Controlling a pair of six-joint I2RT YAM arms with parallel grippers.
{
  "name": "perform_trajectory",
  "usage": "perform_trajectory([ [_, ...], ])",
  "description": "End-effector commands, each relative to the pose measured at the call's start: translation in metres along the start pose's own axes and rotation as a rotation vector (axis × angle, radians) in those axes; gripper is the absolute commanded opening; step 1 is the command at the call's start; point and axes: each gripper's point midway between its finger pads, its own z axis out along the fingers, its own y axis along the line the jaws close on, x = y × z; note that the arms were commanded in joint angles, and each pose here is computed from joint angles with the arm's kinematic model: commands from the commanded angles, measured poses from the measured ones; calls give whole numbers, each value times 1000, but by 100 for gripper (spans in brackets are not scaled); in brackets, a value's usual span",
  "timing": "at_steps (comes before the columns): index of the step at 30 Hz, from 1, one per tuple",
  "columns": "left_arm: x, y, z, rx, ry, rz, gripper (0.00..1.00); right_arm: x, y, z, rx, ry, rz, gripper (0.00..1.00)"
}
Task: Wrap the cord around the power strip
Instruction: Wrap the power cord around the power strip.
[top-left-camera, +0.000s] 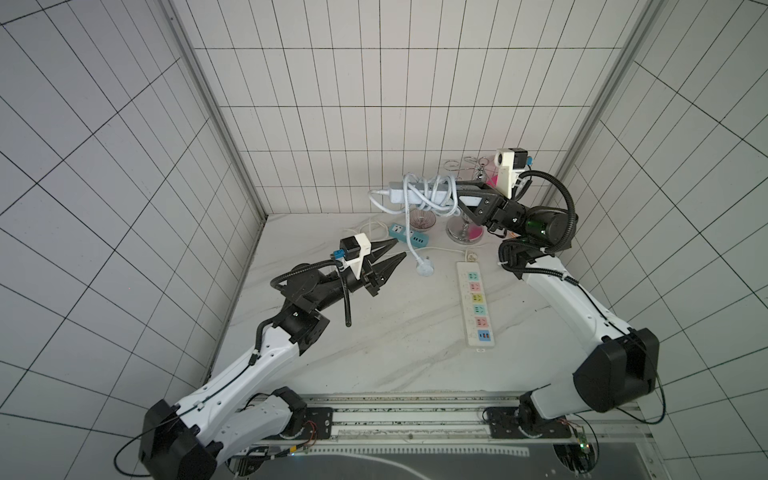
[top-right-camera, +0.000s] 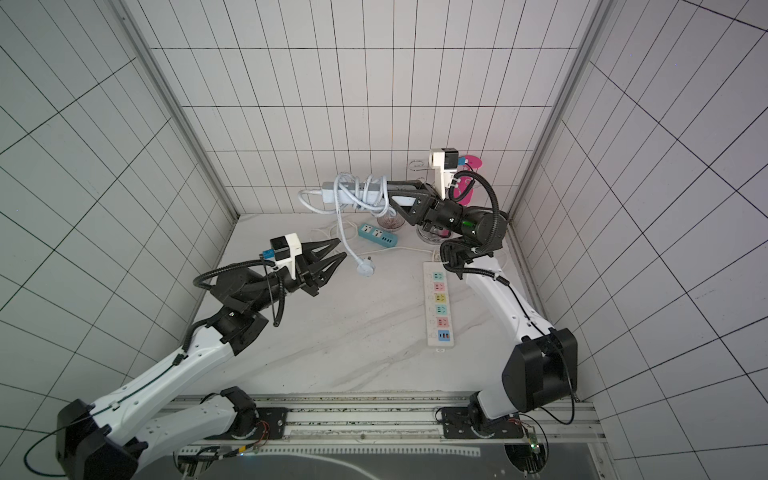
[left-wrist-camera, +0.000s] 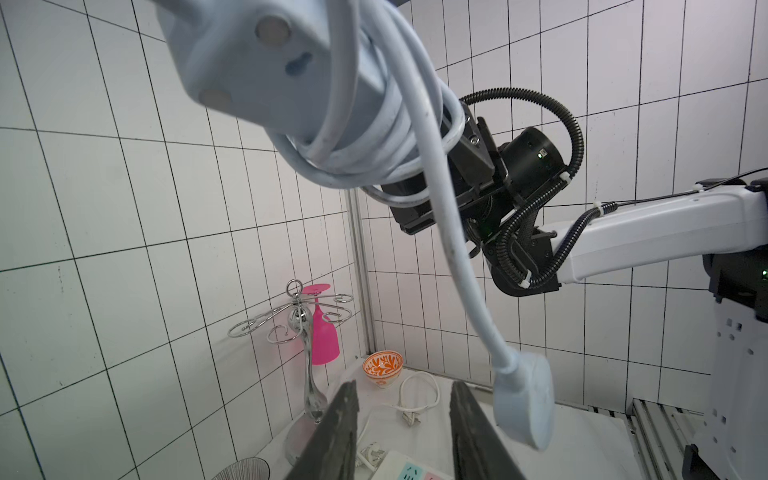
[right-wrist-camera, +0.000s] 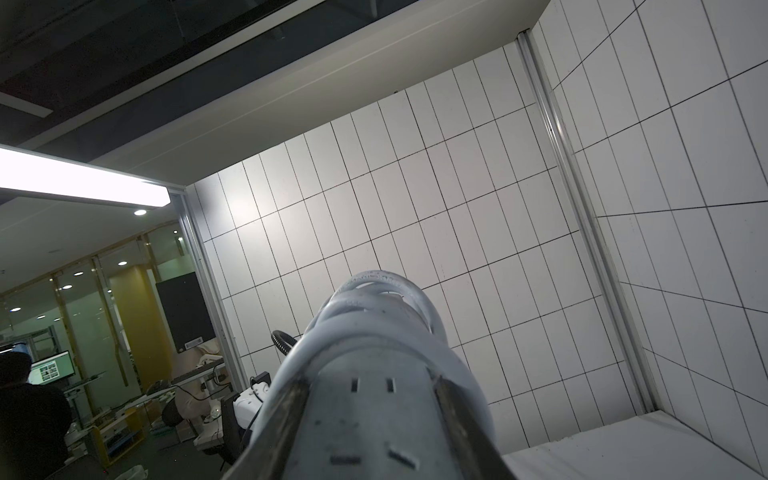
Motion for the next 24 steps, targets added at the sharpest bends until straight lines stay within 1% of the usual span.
perform_trajectory([
  [1, -17, -3, 1, 39, -86, -37, 34, -13, 30, 0, -59, -42, -71, 0],
  [5, -19, -7, 4, 84, -101, -67, 33, -12, 31, -1, -58, -36, -73, 0],
  [10, -28, -12, -4, 111, -148, -92, 37, -11, 30, 0, -56, -30, -73, 0],
  [14, -36, -24, -6, 197, -167, -110, 37, -8, 28, 0, -54, -28, -69, 0],
  [19, -36, -36, -8, 276, -158, -132, 38, -4, 24, -1, -41, -21, -66, 0],
  [24, -32, -38, -5, 303, -136, -151, 38, -3, 26, -1, -52, -20, -62, 0],
])
